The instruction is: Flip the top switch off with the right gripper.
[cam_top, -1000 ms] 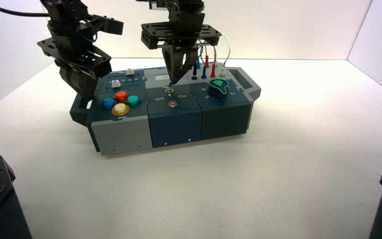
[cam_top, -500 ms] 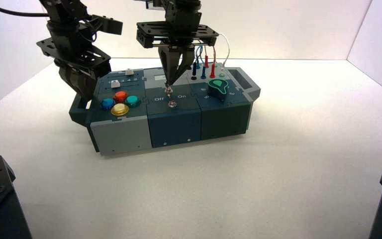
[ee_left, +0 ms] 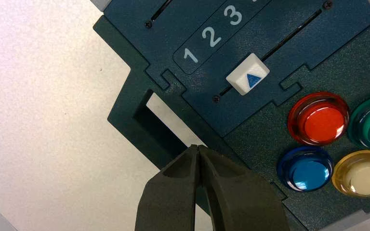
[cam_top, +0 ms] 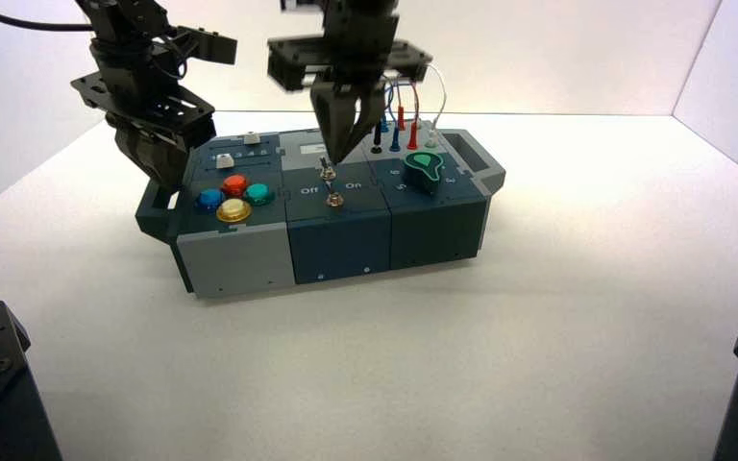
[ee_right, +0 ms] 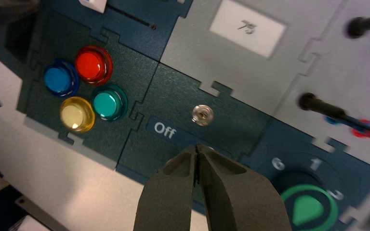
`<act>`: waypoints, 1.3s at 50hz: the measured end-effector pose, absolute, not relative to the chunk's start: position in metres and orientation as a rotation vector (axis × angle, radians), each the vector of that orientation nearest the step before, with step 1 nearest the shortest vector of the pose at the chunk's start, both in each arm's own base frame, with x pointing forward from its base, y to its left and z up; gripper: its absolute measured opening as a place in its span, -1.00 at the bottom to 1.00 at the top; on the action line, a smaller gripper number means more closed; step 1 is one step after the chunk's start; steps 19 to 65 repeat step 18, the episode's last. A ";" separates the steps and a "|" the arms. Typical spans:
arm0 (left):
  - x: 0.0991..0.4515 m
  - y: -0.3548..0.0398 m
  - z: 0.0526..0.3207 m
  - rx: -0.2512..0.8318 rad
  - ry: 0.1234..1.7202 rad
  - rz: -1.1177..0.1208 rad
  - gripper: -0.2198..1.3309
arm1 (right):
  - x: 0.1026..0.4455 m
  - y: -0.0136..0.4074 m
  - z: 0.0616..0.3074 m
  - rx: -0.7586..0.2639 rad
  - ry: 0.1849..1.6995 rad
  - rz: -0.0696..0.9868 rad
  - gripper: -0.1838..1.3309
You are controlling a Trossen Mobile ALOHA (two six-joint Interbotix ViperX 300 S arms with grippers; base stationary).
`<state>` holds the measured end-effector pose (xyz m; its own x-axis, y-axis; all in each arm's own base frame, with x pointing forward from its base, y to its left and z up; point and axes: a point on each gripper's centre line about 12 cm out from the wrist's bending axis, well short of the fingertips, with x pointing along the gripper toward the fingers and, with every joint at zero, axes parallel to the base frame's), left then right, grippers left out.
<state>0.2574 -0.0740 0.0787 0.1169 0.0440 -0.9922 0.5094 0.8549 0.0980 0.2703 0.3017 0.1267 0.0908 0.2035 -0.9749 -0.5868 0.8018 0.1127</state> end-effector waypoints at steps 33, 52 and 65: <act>0.251 -0.073 0.089 0.467 1.403 -0.357 -0.91 | 0.247 0.280 0.125 -0.359 1.400 0.596 -0.95; 0.251 -0.073 0.089 0.467 1.403 -0.357 -0.91 | 0.247 0.280 0.125 -0.359 1.400 0.596 -0.95; 0.251 -0.073 0.089 0.467 1.403 -0.357 -0.91 | 0.247 0.280 0.125 -0.359 1.400 0.596 -0.95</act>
